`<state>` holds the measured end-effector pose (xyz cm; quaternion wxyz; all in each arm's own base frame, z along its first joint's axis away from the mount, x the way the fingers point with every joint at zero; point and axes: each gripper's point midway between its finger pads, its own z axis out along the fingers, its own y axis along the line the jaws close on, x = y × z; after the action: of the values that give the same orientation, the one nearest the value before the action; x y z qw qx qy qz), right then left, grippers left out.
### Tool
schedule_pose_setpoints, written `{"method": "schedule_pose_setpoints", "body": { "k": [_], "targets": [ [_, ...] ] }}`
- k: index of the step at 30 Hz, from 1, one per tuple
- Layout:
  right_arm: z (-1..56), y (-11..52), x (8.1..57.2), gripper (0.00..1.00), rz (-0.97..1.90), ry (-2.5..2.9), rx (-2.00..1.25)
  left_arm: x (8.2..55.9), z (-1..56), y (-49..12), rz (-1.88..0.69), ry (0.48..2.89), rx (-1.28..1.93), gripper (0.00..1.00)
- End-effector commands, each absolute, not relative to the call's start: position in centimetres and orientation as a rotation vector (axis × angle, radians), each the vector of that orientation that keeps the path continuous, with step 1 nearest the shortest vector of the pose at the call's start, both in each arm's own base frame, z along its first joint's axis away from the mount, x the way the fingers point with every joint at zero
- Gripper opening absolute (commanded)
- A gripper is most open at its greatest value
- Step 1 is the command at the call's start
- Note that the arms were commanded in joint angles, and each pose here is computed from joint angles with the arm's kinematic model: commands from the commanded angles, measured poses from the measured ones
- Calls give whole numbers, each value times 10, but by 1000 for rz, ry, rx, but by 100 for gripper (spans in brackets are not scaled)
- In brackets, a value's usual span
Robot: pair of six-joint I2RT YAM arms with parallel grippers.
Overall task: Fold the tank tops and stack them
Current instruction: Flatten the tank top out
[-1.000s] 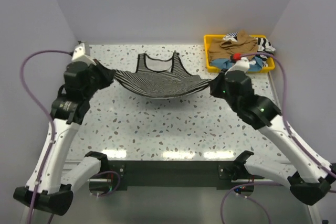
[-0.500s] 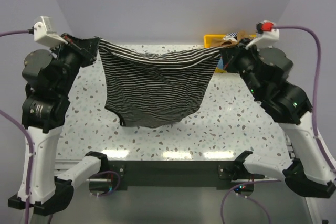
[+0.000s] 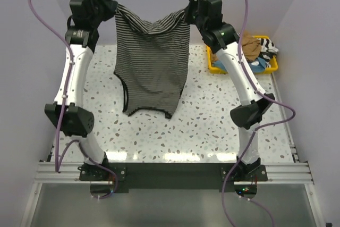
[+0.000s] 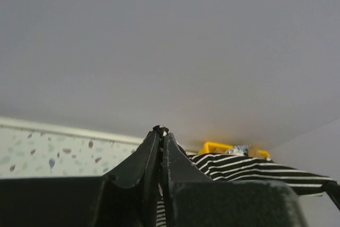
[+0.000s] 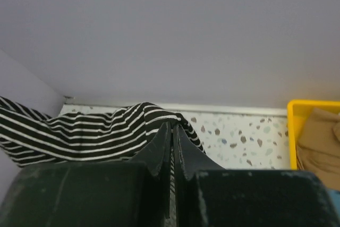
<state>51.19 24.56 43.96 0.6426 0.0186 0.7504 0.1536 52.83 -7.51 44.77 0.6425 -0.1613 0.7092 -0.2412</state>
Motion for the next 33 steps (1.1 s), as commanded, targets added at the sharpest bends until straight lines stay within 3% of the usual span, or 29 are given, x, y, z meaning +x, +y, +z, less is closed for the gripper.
{"method": "schedule_pose_setpoints", "body": {
  "k": [1,6,9,12,13,15,16,18,19,24,28,33],
  "targets": [
    [574,226,474,0,458,1362,48,491,601,-68,-621,1250,-179,0],
    [584,202,458,0,426,1325,88,468,626,-60,-623,1185,-136,0],
    [559,199,449,0,422,1382,75,456,602,-58,-607,1240,-155,0],
    [502,198,444,0,393,1522,64,453,543,-60,-631,1375,-211,0],
    [448,202,449,0,372,1631,62,450,500,-62,-643,1460,-249,0],
    [414,195,434,0,373,1694,81,442,458,-65,-678,1526,-295,0],
    [353,196,430,0,359,1816,86,433,407,-65,-680,1620,-347,0],
    [309,190,410,0,363,1912,109,419,353,-69,-710,1729,-401,0],
    [248,187,392,0,357,2041,122,401,297,-70,-708,1839,-452,0],
    [114,156,313,0,305,2343,259,310,129,-76,-682,2204,-573,0],
    [48,135,256,0,248,2530,304,261,67,-88,-745,2370,-615,0],
    [29,116,229,0,144,2619,331,231,43,-93,-758,2487,-638,0]
  ]
}}
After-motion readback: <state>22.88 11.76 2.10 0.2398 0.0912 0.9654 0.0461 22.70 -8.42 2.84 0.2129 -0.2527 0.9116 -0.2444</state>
